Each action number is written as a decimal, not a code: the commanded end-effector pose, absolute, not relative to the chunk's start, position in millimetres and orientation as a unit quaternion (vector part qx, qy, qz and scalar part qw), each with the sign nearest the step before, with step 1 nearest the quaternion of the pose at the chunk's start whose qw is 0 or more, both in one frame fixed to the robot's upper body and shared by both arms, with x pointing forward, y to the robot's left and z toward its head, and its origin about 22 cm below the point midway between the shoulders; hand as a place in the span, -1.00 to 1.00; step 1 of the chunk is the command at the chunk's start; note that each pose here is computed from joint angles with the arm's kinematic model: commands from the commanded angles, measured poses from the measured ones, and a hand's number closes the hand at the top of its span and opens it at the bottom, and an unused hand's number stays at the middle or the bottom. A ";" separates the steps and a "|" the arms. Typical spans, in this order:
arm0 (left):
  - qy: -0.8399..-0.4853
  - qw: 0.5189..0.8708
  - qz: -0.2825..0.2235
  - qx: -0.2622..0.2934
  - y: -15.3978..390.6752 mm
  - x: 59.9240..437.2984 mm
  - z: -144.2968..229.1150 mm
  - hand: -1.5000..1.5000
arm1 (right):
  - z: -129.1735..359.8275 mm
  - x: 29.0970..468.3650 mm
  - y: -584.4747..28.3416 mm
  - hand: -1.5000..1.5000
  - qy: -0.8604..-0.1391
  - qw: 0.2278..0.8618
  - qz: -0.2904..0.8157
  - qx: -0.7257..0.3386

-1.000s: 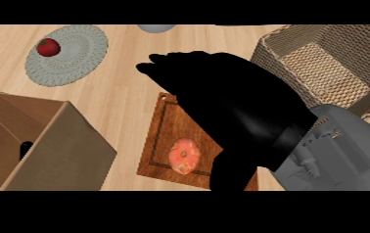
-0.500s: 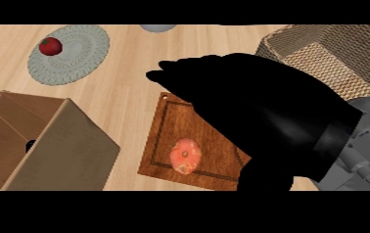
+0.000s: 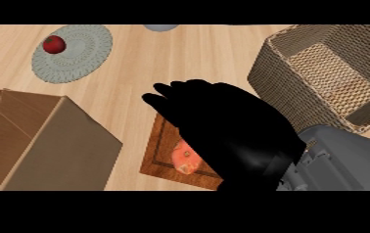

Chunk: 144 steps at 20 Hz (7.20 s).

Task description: Pick the squash from the cutting board and place it in the basket

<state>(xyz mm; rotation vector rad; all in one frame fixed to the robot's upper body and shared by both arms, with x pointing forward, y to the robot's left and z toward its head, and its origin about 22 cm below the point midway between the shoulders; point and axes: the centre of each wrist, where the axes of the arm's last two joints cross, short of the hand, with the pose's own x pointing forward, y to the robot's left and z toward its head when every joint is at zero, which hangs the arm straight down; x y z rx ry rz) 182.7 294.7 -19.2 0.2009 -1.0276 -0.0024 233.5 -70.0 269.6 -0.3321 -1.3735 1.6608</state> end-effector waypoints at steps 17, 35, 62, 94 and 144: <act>-0.490 0.869 -0.015 0.071 291.2 198.3 -38.3 0.00 | 159.9 231.5 -40.3 -1.00 -0.507 0.499 0.679 -0.181; -0.474 0.877 -0.020 0.081 297.9 185.7 -36.5 0.00 | 107.2 238.3 -40.6 -1.00 -0.508 0.497 0.677 -0.190; -0.486 0.871 -0.022 0.074 296.2 195.8 -28.7 0.00 | 56.0 240.0 -26.2 1.00 -0.490 0.453 0.716 -0.205; -0.487 0.868 0.001 0.095 309.0 165.0 -36.4 0.00 | 176.1 83.3 -184.9 1.00 -0.789 0.507 0.333 -0.094; -0.485 0.871 -0.026 0.076 294.7 191.8 -48.3 0.00 | 222.4 327.4 -405.8 1.00 -0.694 0.636 0.178 -0.288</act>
